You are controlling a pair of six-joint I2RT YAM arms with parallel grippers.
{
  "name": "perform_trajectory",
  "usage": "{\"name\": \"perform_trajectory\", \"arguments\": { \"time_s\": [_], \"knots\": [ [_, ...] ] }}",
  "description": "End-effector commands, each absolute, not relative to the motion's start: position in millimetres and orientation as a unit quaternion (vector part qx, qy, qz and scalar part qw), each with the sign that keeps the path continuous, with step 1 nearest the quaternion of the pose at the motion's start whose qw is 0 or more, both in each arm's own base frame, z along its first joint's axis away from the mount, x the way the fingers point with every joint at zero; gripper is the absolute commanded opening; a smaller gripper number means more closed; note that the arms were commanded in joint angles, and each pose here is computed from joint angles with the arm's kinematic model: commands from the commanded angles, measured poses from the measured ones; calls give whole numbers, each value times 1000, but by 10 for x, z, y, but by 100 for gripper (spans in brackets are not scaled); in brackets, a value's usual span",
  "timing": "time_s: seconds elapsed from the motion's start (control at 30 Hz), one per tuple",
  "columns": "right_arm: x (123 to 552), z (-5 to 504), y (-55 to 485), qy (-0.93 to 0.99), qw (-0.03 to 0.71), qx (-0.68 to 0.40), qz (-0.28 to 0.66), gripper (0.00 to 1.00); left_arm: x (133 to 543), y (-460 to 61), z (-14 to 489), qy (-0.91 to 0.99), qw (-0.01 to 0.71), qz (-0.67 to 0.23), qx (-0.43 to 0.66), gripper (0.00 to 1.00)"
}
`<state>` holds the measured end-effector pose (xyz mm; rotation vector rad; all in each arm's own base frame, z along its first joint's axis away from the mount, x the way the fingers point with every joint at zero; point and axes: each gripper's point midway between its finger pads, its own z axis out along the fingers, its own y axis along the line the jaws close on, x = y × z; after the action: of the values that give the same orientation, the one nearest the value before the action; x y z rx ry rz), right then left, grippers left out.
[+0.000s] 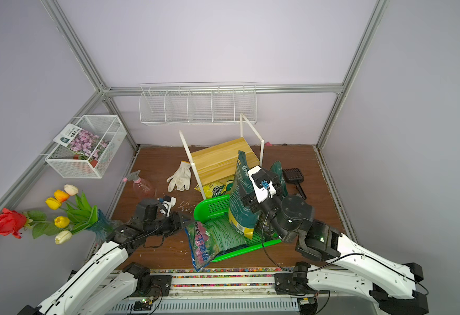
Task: Take down the fertilizer bag from the shelf
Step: Adjust the fertilizer bag in the storage box.
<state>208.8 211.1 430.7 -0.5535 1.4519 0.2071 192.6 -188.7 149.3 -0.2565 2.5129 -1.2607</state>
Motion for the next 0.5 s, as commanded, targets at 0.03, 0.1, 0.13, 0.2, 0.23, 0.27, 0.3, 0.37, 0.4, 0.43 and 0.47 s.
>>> {"name": "perform_trajectory", "arguments": {
  "time_s": [0.03, 0.1, 0.13, 0.2, 0.23, 0.27, 0.3, 0.37, 0.4, 0.43, 0.47],
  "knots": [
    [2063, 4425, 2103, 640, 722, -245, 99, 81, 1991, -1945, 1669, 865, 185, -461, -71, 14],
    [2071, 4408, 2115, 641, 720, -246, 97, 81, 2009, -1959, 1710, 862, 190, -465, -68, 3],
    [2070, 4408, 2118, 641, 720, -247, 98, 80, 2024, -1968, 1745, 860, 193, -468, -67, 0],
    [2071, 4402, 2122, 642, 720, -246, 98, 81, 2052, -1986, 1818, 856, 198, -473, -64, 0],
    [2070, 4404, 2122, 641, 720, -247, 99, 81, 2067, -1996, 1870, 854, 202, -475, -61, 0],
    [2069, 4408, 2119, 641, 720, -246, 99, 81, 2086, -2001, 1925, 852, 208, -477, -59, 0],
    [2067, 4416, 2110, 641, 721, -244, 100, 81, 2105, -2007, 1996, 849, 213, -480, -58, 0],
    [2068, 4404, 2109, 641, 721, -245, 98, 81, 2143, -2015, 2170, 840, 231, -487, -54, 0],
    [2068, 4398, 2108, 641, 720, -245, 98, 81, 2163, -2014, 2257, 836, 240, -490, -52, 0],
    [2068, 4396, 2107, 642, 720, -245, 99, 81, 2179, -2011, 2354, 831, 251, -494, -51, 0],
    [2068, 4391, 2107, 642, 720, -245, 98, 81, 2190, -2012, 2426, 827, 258, -497, -50, 0]
  ]
}}
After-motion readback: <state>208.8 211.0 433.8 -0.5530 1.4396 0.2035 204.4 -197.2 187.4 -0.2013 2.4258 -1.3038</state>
